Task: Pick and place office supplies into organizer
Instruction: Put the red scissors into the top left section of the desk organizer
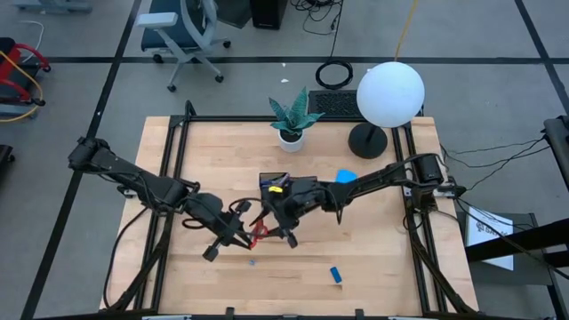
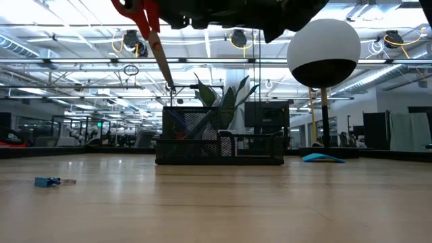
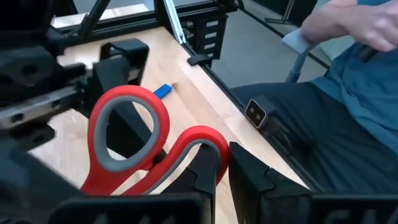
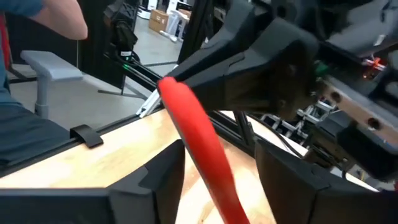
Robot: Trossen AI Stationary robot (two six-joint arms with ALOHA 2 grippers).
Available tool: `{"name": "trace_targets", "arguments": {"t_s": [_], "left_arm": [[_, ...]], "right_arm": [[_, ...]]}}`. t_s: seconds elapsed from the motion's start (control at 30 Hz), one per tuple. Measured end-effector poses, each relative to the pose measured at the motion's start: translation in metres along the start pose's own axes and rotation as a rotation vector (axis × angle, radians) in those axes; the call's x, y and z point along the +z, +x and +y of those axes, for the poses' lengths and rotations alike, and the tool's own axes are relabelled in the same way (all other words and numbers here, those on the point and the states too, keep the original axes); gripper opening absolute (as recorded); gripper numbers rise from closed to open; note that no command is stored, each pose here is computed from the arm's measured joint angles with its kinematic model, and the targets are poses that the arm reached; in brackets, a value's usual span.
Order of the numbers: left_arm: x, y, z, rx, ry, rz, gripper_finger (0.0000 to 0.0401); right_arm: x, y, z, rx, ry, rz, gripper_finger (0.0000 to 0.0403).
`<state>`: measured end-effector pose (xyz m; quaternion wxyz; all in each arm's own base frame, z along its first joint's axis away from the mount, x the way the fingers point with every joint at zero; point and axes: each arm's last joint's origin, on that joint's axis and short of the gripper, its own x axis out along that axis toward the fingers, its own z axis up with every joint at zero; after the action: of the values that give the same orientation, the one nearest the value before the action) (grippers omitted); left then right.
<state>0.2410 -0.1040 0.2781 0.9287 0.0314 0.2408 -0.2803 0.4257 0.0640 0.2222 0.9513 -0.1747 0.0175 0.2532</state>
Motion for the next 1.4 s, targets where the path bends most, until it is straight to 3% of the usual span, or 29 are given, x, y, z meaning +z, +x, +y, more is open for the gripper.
{"name": "trace_targets", "arguments": {"t_s": [0.3, 0.53, 0.7, 0.87, 1.03, 1.23, 1.4], "left_arm": [[0.004, -0.004, 0.000, -0.017, 0.011, -0.039, 0.0030], [0.006, -0.012, 0.000, 0.013, 0.004, -0.053, 0.0052], [0.011, -0.035, -0.003, 0.069, 0.027, -0.090, 0.0086], [0.014, -0.069, -0.007, 0.199, 0.044, -0.139, 0.0106], [0.013, -0.096, -0.008, 0.344, 0.078, -0.159, 0.0112], [0.007, -0.106, -0.003, 0.518, 0.057, -0.150, 0.0113], [0.006, -0.107, 0.007, 0.639, 0.061, -0.229, 0.0113]], "right_arm": [[0.001, 0.001, 0.004, 0.074, -0.065, -0.029, 0.0022], [0.005, -0.002, 0.001, 0.062, -0.032, -0.037, 0.0022], [0.016, -0.010, -0.008, 0.025, 0.036, -0.060, 0.0022], [0.020, -0.025, -0.013, 0.005, 0.069, -0.070, 0.0022], [0.008, -0.044, -0.019, -0.045, 0.085, -0.124, 0.0022], [-0.016, -0.077, -0.028, -0.172, 0.056, -0.263, 0.0022], [-0.019, -0.099, -0.030, -0.274, -0.023, -0.402, 0.0022]]}}
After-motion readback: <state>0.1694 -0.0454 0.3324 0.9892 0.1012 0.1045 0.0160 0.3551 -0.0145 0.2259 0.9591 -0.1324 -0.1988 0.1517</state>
